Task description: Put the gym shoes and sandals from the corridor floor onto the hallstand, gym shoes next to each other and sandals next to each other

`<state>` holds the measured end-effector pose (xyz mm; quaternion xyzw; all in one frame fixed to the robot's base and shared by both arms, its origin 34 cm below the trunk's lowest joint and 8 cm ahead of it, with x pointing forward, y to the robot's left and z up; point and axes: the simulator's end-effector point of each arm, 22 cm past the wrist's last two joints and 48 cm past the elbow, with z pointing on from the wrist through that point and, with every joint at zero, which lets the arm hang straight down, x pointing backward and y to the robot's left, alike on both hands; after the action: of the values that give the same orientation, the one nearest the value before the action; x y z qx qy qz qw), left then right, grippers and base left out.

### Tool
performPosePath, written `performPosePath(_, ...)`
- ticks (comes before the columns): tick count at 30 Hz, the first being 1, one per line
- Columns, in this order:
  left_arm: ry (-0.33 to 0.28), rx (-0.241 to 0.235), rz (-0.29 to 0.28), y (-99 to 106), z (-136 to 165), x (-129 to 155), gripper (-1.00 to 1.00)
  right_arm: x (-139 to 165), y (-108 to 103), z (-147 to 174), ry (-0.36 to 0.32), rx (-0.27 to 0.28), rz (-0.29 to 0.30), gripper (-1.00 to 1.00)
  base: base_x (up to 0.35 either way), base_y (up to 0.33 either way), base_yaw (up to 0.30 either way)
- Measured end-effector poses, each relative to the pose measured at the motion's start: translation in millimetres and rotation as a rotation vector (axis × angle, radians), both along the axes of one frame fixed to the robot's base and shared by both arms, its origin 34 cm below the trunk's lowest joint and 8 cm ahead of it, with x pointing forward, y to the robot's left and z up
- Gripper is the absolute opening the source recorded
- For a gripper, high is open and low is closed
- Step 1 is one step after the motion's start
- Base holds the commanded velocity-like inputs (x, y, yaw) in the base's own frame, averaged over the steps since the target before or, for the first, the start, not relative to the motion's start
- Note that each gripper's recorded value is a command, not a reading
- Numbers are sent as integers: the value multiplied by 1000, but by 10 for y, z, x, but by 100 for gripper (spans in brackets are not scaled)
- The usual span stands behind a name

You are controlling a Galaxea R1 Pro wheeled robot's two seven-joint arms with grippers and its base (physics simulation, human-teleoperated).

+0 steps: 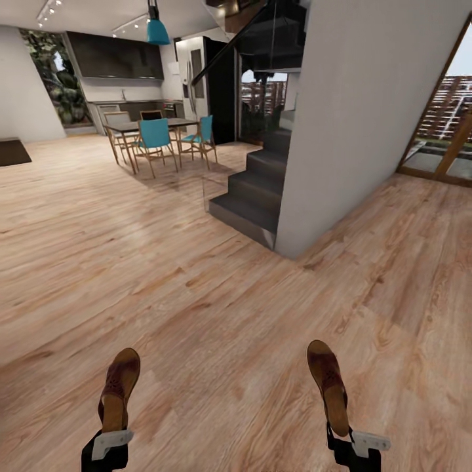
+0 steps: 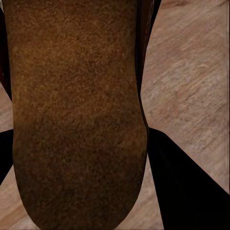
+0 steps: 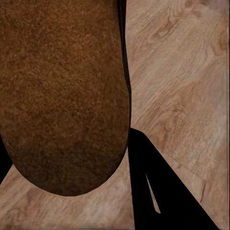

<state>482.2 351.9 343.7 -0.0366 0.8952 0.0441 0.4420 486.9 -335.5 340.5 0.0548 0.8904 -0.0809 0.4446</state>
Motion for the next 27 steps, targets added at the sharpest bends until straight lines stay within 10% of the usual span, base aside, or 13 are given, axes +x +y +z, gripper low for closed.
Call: performPosePath(27,-4,1,1,2,14,9,-100,4,13,8,-2,2,1,-100,116,-162,-299)
